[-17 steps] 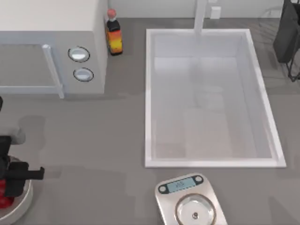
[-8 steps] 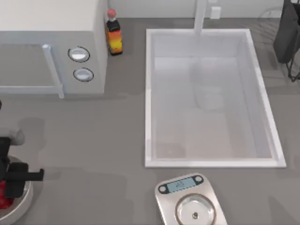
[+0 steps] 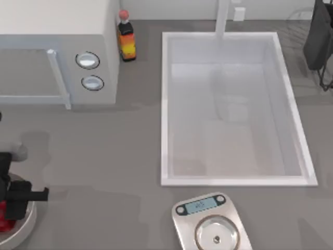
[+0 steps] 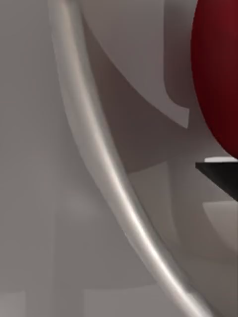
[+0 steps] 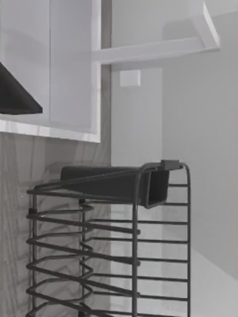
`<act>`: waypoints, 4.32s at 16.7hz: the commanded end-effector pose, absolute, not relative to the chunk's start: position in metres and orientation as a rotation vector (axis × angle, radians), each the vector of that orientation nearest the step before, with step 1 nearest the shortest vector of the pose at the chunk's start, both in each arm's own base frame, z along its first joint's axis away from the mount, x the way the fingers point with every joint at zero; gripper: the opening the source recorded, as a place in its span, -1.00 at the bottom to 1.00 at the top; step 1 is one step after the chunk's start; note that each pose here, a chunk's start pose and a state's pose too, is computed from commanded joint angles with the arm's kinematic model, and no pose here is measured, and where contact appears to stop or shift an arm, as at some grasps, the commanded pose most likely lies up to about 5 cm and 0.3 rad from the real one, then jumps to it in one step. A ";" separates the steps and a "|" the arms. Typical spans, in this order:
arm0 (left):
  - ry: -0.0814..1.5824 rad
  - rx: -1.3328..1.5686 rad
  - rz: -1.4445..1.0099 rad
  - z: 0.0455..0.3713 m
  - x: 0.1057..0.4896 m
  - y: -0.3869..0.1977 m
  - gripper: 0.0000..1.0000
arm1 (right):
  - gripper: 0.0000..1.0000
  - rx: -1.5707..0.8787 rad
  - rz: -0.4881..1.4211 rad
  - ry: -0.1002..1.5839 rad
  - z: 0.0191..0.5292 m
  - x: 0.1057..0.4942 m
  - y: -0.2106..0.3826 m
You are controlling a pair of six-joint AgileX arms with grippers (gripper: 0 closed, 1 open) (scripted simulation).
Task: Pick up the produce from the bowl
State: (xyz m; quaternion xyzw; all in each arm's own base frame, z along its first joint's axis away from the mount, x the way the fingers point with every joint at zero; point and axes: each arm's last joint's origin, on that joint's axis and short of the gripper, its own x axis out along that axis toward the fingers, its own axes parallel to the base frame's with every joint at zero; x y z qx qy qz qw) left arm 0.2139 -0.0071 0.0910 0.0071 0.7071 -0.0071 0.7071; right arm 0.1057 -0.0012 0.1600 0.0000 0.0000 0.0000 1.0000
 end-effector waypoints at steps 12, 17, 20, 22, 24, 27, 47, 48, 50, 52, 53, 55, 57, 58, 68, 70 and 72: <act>1.571 0.016 -0.016 0.091 0.214 -0.007 -1.00 | 1.00 0.000 0.000 0.000 0.160 0.106 -0.001; 1.499 0.038 -0.009 0.137 0.224 -0.006 -1.00 | 1.00 0.000 0.000 0.000 0.160 0.106 -0.001; 1.508 0.039 -0.009 0.172 0.242 -0.007 -1.00 | 1.00 0.000 0.000 0.000 0.160 0.106 -0.001; 1.516 0.039 -0.009 0.208 0.252 -0.007 -1.00 | 1.00 0.000 0.000 0.000 0.160 0.106 -0.001; 1.528 0.040 -0.009 0.251 0.254 -0.007 -1.00 | 1.00 0.000 0.000 0.000 0.160 0.106 -0.001; 1.530 0.040 -0.009 0.312 0.244 -0.007 -1.00 | 1.00 0.000 0.000 0.000 0.160 0.106 -0.001; 1.559 0.018 -0.016 0.305 0.278 -0.131 -1.00 | 1.00 0.000 0.000 0.000 0.160 0.106 -0.001; 1.564 0.017 -0.016 0.294 0.279 -0.150 -1.00 | 1.00 0.000 0.000 0.000 0.160 0.106 -0.001; 1.569 0.016 -0.015 0.277 0.279 -0.176 -1.00 | 1.00 0.000 0.000 0.000 0.160 0.106 -0.001; 1.571 0.016 -0.016 0.269 0.279 -0.187 -1.00 | 1.00 0.000 0.000 0.000 0.160 0.106 -0.001; 1.571 0.016 -0.016 0.269 0.279 -0.187 -1.00 | 1.00 0.000 0.000 0.000 0.160 0.106 -0.001; 1.571 0.016 -0.016 0.269 0.279 -0.187 -1.00 | 1.00 0.000 0.000 0.000 0.160 0.106 -0.001; 1.568 0.013 -0.016 0.270 0.279 -0.186 -1.00 | 1.00 0.000 0.000 0.000 0.160 0.106 -0.001; 1.570 0.014 -0.016 0.266 0.280 -0.186 -1.00 | 1.00 0.000 0.000 0.000 0.160 0.106 -0.001; 1.568 0.014 -0.017 0.162 0.280 -0.187 -1.00 | 1.00 0.000 0.000 0.000 0.160 0.106 -0.001; 1.571 0.016 -0.016 0.159 0.279 -0.187 -1.00 | 1.00 0.000 0.000 0.000 0.160 0.106 -0.001; 1.571 0.016 -0.016 0.159 0.279 -0.187 -1.00 | 1.00 0.000 0.000 0.000 0.160 0.106 -0.001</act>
